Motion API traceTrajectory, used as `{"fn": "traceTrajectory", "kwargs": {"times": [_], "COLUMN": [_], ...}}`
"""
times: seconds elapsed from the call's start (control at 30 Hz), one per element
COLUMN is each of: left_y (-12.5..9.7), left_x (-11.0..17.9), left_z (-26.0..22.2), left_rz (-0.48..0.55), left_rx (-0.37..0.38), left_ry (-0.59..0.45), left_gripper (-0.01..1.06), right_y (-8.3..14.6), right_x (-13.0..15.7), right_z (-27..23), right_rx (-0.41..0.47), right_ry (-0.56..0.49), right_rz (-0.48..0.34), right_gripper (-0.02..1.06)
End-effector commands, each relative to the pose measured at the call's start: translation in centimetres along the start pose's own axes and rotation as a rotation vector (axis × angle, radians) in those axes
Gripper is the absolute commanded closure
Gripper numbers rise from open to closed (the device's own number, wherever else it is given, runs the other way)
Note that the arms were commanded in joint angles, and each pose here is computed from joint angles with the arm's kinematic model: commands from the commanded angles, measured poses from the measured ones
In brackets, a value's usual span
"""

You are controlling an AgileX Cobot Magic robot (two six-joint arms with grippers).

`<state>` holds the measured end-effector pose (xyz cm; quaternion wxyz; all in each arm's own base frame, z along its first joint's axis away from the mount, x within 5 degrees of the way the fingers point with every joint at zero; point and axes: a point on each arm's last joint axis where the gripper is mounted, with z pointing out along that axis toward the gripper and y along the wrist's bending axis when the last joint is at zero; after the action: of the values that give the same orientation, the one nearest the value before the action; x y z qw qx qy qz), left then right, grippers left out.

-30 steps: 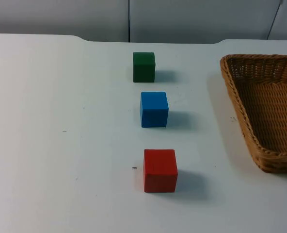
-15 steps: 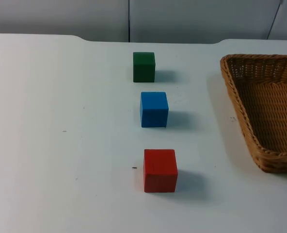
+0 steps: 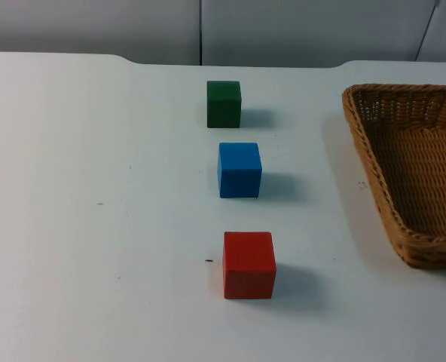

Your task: Pick up the basket with the left hand and place the blue cube into the basket with the right hand.

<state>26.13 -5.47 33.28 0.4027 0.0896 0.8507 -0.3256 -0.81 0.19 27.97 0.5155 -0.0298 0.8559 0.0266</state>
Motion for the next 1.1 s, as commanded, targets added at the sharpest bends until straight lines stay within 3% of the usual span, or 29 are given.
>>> {"fn": "traceTrajectory", "kwargs": {"times": [0.0,0.13,0.5,0.83,1.07], "left_y": [0.1,0.3,-2.2,-4.6,-5.8], "left_x": [-0.4,-0.7,-1.1,2.4,4.4], "left_z": [0.6,2.3,11.1,22.0,26.7], "left_rz": [-0.002,0.003,0.08,0.095,0.082], "left_rx": [0.02,0.033,0.12,0.202,0.225], "left_ry": [-0.017,0.014,0.126,0.304,0.375], "left_gripper": [0.21,0.21,0.21,0.21,0.21], "right_y": [-0.1,-0.1,-0.1,-0.1,-0.1], "right_x": [0.1,0.1,0.1,0.1,0.1], "right_z": [0.2,0.2,0.2,0.2,0.2], "right_rx": [0.007,0.007,0.007,0.007,0.007], "right_ry": [-0.003,-0.003,-0.003,-0.003,-0.003], "right_rz": [-0.002,-0.002,-0.002,-0.002,-0.002], "right_gripper": [0.0,0.0,0.0,0.0,0.0]}}
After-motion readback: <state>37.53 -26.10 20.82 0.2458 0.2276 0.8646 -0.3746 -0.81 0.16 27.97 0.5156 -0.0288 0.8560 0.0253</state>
